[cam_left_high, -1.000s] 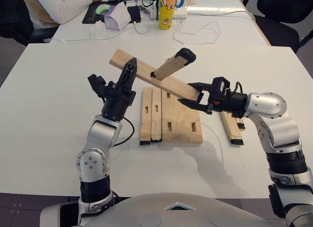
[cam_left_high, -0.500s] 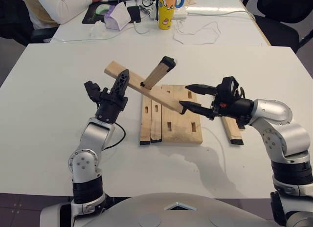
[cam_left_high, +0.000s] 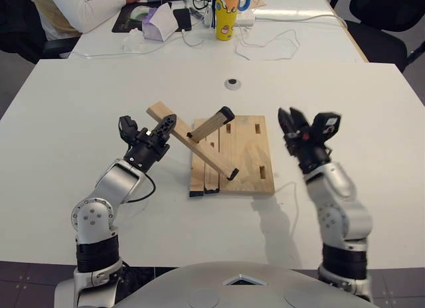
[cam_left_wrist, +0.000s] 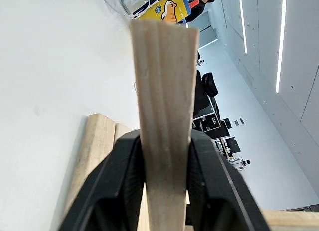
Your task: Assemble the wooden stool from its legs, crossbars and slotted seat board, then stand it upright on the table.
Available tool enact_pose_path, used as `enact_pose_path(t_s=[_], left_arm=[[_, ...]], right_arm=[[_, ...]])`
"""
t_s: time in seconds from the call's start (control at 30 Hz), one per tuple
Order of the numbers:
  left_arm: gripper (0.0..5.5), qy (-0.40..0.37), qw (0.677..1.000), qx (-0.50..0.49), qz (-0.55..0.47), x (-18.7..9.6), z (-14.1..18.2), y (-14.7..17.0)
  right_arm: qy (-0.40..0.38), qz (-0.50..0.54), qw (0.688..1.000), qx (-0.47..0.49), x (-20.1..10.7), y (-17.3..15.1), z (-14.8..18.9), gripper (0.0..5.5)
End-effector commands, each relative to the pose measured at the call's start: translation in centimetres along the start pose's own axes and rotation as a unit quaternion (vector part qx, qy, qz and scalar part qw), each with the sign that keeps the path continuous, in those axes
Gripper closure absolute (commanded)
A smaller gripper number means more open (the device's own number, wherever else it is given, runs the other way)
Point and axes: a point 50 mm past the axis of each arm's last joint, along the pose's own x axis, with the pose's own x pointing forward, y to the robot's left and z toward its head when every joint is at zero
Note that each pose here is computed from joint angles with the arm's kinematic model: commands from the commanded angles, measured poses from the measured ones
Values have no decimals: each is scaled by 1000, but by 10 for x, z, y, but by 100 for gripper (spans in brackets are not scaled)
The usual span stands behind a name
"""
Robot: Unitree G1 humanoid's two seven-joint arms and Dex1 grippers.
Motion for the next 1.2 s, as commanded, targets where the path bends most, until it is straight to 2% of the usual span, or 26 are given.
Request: enact_pose_path(t_s=[0.03, 0.2, 0.37, 0.47, 0.6, 0.7, 0.83, 0.93, 1.2], left_arm=[[445, -28, 1000, 3, 13, 0, 5, -3], [445, -60, 995, -48, 56, -7, -5, 10], [445, -62, 994, -44, 74, -12, -18, 11], [445, -72, 993, -42, 81, -14, -18, 13], [445, -84, 993, -42, 73, -10, -15, 11], [445, -88, 993, -42, 70, -7, -14, 11], [445, -92, 993, -42, 63, -5, -13, 12], [445, -93, 993, -42, 59, -4, -12, 12], [445, -100, 992, -46, 57, -5, -13, 12]], right_arm=[[50, -31, 991, -120, -10, 1, -24, 452], [72, -4, 987, -145, -11, 3, -33, 452], [112, 20, 979, -168, -17, -7, -41, 452], [130, 99, 975, -148, -24, -7, -37, 452], [198, 204, 946, -155, -25, -19, -31, 452], [239, 245, 923, -175, -18, -28, -22, 452], [284, 254, 907, -181, -8, -36, -22, 452], [311, 286, 892, -162, -12, -32, -24, 452], [346, 307, 865, -197, -14, -44, -21, 452]])
